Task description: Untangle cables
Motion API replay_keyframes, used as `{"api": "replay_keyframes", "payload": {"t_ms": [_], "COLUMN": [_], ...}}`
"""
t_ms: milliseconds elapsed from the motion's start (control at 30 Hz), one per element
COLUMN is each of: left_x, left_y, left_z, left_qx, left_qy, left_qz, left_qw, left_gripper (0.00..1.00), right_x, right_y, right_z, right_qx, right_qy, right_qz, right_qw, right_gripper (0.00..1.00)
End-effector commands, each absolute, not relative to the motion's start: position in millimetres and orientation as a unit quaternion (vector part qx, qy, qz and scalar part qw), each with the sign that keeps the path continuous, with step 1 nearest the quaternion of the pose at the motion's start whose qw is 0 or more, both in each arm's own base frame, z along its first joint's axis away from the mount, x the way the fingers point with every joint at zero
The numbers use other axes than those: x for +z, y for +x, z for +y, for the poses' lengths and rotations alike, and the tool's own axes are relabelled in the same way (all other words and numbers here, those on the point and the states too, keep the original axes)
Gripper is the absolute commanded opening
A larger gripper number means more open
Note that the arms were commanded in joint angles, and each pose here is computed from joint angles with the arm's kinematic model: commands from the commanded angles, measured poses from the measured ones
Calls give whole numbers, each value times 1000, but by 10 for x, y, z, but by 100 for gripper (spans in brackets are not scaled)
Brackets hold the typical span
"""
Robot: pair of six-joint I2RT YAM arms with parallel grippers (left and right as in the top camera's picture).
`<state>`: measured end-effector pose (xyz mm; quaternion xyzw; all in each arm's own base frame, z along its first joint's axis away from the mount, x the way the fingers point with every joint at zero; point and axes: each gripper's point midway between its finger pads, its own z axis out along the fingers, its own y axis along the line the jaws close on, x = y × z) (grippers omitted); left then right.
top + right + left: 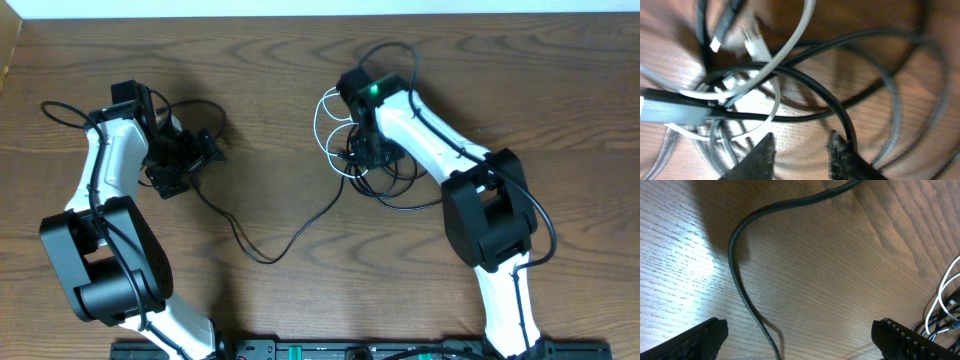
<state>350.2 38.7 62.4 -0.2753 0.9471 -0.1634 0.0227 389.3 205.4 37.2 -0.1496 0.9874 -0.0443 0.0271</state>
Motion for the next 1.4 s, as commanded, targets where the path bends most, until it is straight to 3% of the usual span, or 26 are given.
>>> {"api": "replay_keyframes", "payload": {"t_ms": [0, 67, 200, 267, 300, 367, 600, 1033, 1067, 1167, 1367], "left_x": [593, 593, 593, 593, 593, 593, 593, 593, 593, 593, 593], "left_y": [3480, 3480, 3480, 3479, 3480, 3480, 3480, 3480, 3480, 3480, 3480], "left_z": [412, 412, 412, 411, 412, 412, 412, 412, 412, 412, 412], "left_qx": [-159, -159, -159, -159, -159, -159, -159, -159, -159, -159, -159], "left_qy": [-282, -282, -282, -282, -282, -282, -282, -282, -282, -282, -282], "left_qz": [946, 946, 946, 946, 946, 946, 946, 946, 946, 946, 946], "left_qw": [17, 17, 17, 17, 17, 17, 17, 17, 17, 17, 17], "left_gripper": [98, 98, 98, 98, 98, 98, 98, 98, 98, 98, 98], "right_x": [862, 951, 842, 789, 734, 632, 266, 74, 74, 102, 213], "right_y": [4160, 4182, 4022, 3922, 3839, 3774, 3654, 3657, 3628, 3608, 3702], "right_z": [2141, 2155, 2219, 2323, 2384, 2362, 2095, 2159, 2167, 2123, 2206], "right_qx": [-29, -25, 1, 32, 47, 34, -14, 0, 2, -2, 62], "right_qy": [-138, -131, -113, -113, -90, -58, 55, 84, 83, 80, 92], "right_qz": [986, 987, 992, 992, 995, 998, 998, 996, 997, 997, 993], "right_qw": [88, 94, 59, 37, 20, 11, -7, 3, -4, -9, -26], "right_gripper": [43, 53, 55, 38, 23, 8, 13, 21, 21, 7, 15]}}
